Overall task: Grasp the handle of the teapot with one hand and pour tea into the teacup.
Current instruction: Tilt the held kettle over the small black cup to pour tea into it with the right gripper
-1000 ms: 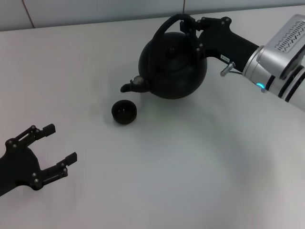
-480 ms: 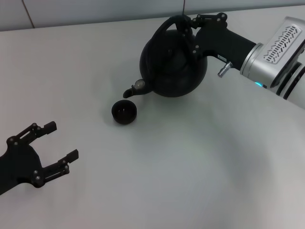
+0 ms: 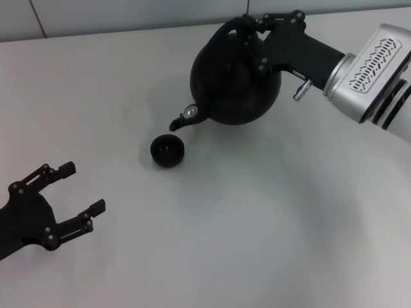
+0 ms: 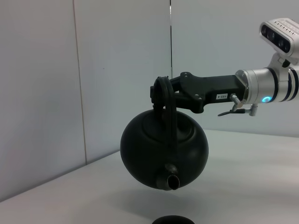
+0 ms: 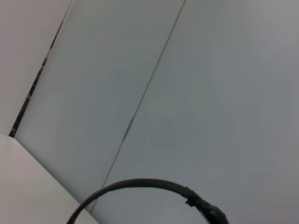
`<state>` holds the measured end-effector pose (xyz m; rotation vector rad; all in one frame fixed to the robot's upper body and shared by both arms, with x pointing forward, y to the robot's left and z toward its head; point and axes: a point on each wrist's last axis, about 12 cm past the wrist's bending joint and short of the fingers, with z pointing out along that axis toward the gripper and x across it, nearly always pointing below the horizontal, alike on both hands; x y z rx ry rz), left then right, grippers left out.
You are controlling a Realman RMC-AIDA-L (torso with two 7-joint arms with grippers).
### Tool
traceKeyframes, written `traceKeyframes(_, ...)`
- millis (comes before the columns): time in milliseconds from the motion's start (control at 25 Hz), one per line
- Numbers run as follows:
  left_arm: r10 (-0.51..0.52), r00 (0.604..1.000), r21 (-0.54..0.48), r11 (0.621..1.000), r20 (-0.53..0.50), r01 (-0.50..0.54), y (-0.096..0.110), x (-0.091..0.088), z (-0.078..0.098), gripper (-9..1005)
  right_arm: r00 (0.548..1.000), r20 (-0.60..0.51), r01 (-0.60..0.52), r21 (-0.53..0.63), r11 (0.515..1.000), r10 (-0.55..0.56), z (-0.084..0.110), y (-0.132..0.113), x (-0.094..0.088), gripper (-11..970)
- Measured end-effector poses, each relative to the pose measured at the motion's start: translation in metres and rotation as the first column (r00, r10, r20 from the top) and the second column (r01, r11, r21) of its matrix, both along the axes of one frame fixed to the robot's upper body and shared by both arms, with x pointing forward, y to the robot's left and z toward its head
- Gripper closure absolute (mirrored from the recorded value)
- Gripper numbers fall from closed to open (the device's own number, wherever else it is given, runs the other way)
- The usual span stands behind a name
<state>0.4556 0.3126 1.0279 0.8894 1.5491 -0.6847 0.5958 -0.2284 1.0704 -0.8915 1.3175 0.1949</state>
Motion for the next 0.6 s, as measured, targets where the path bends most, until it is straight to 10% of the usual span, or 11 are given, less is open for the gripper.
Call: traceKeyframes(600,0.004,1.000,-0.013,1.000,0.000,-0.004,-0.0019,0.0002,-0.0002,150,0.999,0.024,-0.026,-0.045,0.999,0.028,0.0007,0.0050,0.0012,869)
